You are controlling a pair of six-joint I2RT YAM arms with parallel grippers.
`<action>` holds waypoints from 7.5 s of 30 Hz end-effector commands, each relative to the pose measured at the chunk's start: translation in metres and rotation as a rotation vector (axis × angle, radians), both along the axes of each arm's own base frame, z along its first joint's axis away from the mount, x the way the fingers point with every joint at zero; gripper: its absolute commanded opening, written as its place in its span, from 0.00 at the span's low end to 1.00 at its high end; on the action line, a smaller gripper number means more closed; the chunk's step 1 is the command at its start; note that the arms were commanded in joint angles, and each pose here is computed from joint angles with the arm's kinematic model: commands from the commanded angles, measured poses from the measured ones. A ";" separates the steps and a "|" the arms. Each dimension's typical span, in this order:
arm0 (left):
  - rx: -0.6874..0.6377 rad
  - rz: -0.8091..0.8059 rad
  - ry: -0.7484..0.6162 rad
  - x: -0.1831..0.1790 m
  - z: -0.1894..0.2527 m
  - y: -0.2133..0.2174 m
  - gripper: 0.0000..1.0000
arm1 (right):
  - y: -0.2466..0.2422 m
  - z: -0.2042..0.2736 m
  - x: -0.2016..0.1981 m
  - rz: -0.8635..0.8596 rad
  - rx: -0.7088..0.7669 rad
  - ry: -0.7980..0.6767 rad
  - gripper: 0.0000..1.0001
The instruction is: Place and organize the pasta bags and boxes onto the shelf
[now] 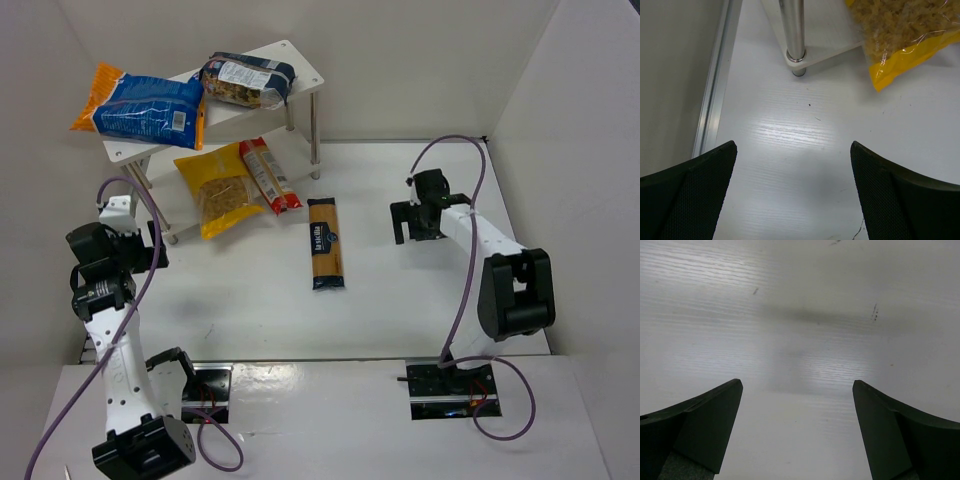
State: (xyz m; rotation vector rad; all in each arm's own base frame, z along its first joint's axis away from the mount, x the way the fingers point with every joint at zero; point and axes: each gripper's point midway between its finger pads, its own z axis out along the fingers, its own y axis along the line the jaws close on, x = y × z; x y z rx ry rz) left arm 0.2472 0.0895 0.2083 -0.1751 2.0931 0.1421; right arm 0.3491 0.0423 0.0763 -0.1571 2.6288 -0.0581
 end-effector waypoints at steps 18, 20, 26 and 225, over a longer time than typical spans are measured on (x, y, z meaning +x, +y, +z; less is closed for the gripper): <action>0.059 0.041 -0.117 -0.005 0.031 0.008 1.00 | 0.236 0.026 0.015 0.207 0.212 -0.230 0.99; 0.055 0.052 -0.108 -0.006 0.027 0.011 1.00 | 0.238 0.010 0.012 0.196 0.165 -0.219 0.99; 0.055 0.064 -0.116 -0.008 0.029 0.011 1.00 | 0.230 -0.015 0.013 0.115 0.106 -0.199 0.99; 0.079 0.053 -0.158 -0.012 0.038 0.008 1.00 | 0.250 0.173 -0.040 0.818 0.305 -0.454 0.00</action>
